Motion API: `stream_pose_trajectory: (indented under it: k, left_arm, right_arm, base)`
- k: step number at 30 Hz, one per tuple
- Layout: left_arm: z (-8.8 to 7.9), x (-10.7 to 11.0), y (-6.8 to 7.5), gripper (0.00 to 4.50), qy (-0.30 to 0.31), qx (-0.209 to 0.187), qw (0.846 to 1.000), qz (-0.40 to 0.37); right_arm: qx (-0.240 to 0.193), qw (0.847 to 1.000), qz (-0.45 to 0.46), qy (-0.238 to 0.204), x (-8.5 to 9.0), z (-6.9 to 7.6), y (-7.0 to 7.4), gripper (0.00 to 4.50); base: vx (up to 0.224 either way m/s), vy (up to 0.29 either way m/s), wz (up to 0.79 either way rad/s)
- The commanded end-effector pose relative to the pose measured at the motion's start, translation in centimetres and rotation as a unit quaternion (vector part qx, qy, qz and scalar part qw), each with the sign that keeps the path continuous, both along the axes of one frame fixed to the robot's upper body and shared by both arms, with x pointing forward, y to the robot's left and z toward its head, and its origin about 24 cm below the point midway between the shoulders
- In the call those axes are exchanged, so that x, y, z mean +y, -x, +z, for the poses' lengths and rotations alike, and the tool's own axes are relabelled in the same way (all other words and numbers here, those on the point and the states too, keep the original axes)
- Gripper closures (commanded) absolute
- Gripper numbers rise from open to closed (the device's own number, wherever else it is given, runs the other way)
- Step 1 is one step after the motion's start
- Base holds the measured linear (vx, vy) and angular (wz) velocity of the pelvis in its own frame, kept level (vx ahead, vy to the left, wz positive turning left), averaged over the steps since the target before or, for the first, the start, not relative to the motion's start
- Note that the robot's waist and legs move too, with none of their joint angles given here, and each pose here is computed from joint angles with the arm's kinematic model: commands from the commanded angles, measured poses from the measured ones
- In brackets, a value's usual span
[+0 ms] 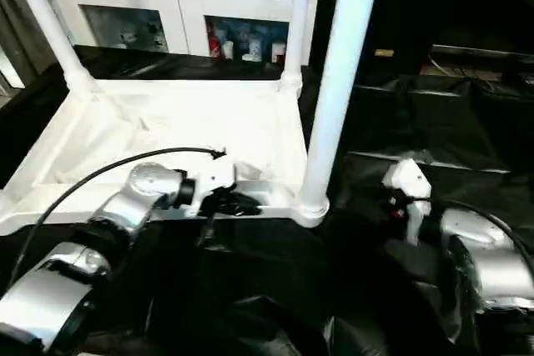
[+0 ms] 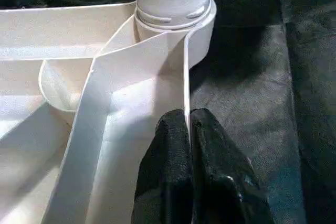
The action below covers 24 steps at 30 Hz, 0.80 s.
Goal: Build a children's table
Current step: Rotate leg to tighten
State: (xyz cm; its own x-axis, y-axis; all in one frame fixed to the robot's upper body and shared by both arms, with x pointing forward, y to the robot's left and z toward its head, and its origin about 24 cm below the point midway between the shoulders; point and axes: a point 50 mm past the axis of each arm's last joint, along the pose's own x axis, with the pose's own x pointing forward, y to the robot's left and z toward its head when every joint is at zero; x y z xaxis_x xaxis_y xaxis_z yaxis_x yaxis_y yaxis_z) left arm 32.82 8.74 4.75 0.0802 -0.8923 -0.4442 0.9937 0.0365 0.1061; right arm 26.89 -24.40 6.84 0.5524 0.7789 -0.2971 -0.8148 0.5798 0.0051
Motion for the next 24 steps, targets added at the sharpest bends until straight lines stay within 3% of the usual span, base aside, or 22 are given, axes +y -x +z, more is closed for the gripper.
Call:
stream_pose_trajectory:
  k: [1, 6, 9, 13, 16, 19, 20, 22, 24]
  left_arm:
    - [-0.4, 0.0, 0.6, 4.50, 0.014, 0.008, 1.000, -0.015]
    - [-0.4, 0.2, 0.4, 4.50, 0.014, 0.006, 1.000, 0.003]
    - [-0.1, -0.2, -0.3, 4.50, 0.022, -0.002, 0.999, 0.044]
    - [0.8, -1.3, -1.0, 3.91, 0.050, -0.010, 0.996, 0.078]
    - [1.4, -1.3, -1.0, 3.79, 0.073, -0.009, 0.994, 0.082]
    - [2.3, 0.0, -1.0, 3.59, 0.105, -0.015, 0.989, 0.100]
    - [2.9, 1.5, -0.9, 3.44, 0.119, -0.020, 0.985, 0.123]
    - [3.1, 2.2, -0.8, 3.40, 0.123, -0.021, 0.983, 0.132]
    - [3.3, 4.0, -0.2, 3.07, 0.126, -0.028, 0.979, 0.158]
  right_arm:
    - [0.000, 0.999, 0.033, 0.001, 1.5, 0.0, -0.1, 1.04]
    - [0.007, 0.999, 0.051, -0.008, 2.8, -0.5, 0.1, 1.04]
    - [0.011, 0.999, 0.049, -0.010, 2.6, -0.5, 0.7, 1.04]
    - [0.022, 0.998, 0.050, -0.004, 1.7, -0.3, 2.2, 0.99]
    - [0.029, 0.998, 0.057, -0.007, 1.6, -0.1, 2.9, 0.99]
    - [0.033, 0.997, 0.064, -0.014, 1.8, 0.3, 3.6, 0.99]
    - [0.029, 0.997, 0.063, -0.026, 2.1, 0.6, 3.6, 0.99]
    - [0.026, 0.997, 0.061, -0.032, 2.3, 0.8, 3.5, 0.99]
    - [0.021, 0.997, 0.058, -0.048, 3.0, 0.8, 3.2, 0.99]
  base:
    - [0.000, 0.000, 0.00]
    - [0.000, 0.000, 0.00]
    - [0.000, 0.000, 0.00]
    - [0.000, 0.000, 0.00]
    - [0.000, 0.000, 0.00]
    - [0.000, 0.000, 0.00]
    - [0.000, 0.000, 0.00]
    - [0.000, 0.000, 0.00]
    - [0.000, 0.000, 0.00]
